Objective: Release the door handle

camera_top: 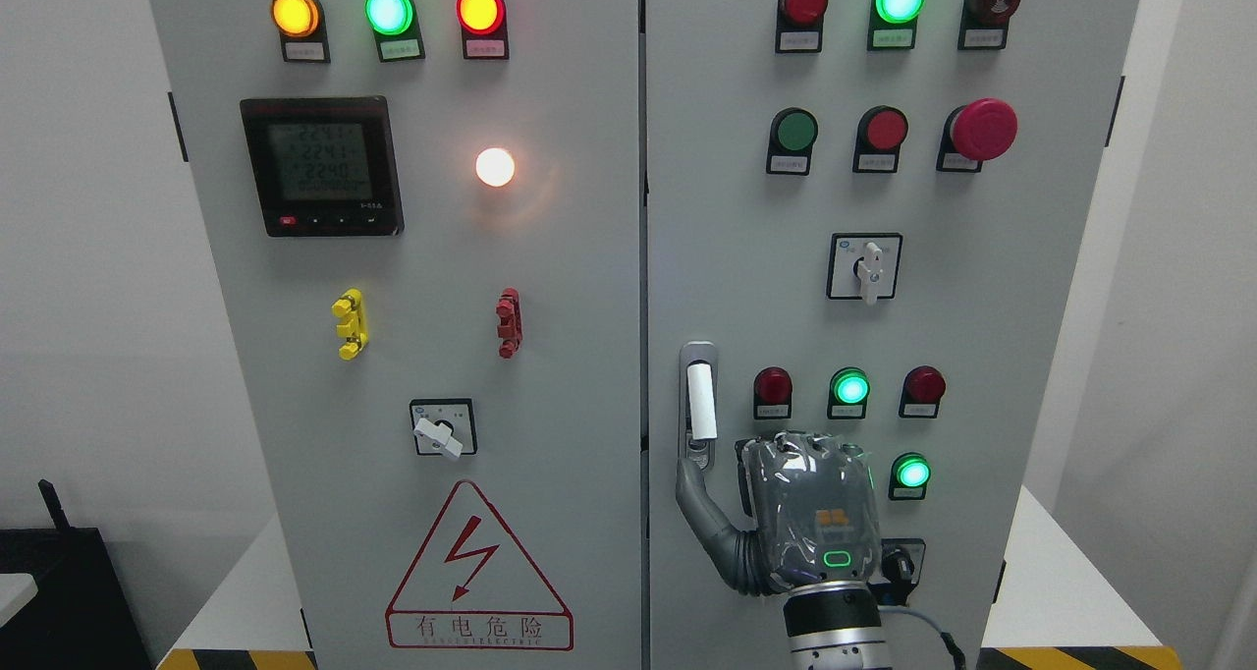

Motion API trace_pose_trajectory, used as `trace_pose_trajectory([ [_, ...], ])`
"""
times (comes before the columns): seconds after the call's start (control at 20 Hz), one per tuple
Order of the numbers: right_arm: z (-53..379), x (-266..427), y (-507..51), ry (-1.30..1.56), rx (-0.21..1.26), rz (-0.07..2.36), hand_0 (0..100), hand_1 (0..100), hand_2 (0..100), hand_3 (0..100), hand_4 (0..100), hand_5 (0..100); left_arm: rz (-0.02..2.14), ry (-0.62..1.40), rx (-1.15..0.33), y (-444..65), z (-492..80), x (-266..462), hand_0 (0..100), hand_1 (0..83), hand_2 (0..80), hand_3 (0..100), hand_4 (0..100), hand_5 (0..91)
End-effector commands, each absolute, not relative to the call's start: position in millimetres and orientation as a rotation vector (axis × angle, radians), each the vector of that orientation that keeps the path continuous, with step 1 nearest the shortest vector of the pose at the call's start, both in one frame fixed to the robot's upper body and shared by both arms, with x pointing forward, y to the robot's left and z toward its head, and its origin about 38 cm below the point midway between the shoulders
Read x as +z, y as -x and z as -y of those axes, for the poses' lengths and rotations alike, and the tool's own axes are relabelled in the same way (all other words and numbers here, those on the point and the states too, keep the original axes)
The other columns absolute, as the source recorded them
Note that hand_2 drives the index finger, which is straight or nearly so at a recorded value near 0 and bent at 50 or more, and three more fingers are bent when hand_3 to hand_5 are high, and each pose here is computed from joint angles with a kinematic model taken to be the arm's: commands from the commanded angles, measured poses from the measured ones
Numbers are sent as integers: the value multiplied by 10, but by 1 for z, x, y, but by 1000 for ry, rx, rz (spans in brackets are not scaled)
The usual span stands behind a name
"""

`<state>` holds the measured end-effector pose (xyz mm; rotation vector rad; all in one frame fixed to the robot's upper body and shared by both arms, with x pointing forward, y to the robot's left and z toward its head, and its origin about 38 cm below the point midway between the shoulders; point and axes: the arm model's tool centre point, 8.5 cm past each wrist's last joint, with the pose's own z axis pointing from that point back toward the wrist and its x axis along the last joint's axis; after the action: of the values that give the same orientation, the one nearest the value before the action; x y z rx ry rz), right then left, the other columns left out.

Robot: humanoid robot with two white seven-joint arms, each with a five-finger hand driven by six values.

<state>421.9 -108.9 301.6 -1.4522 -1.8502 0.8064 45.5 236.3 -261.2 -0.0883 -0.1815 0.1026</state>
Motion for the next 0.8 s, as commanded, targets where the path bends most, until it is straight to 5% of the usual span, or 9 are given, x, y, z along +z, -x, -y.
trace_pose_trajectory([
  [0.0,106,303,-425,1449,816,1851,387,0,995,1000,988,972,165,88,115,-40,-236,-261,120,389,0,0,0,0],
  [0.75,104,312,-435,1463,820,1854,379,0,997,1000,1000,973,165,88,115,-40,-236,-261,120,389,0,0,0,0],
])
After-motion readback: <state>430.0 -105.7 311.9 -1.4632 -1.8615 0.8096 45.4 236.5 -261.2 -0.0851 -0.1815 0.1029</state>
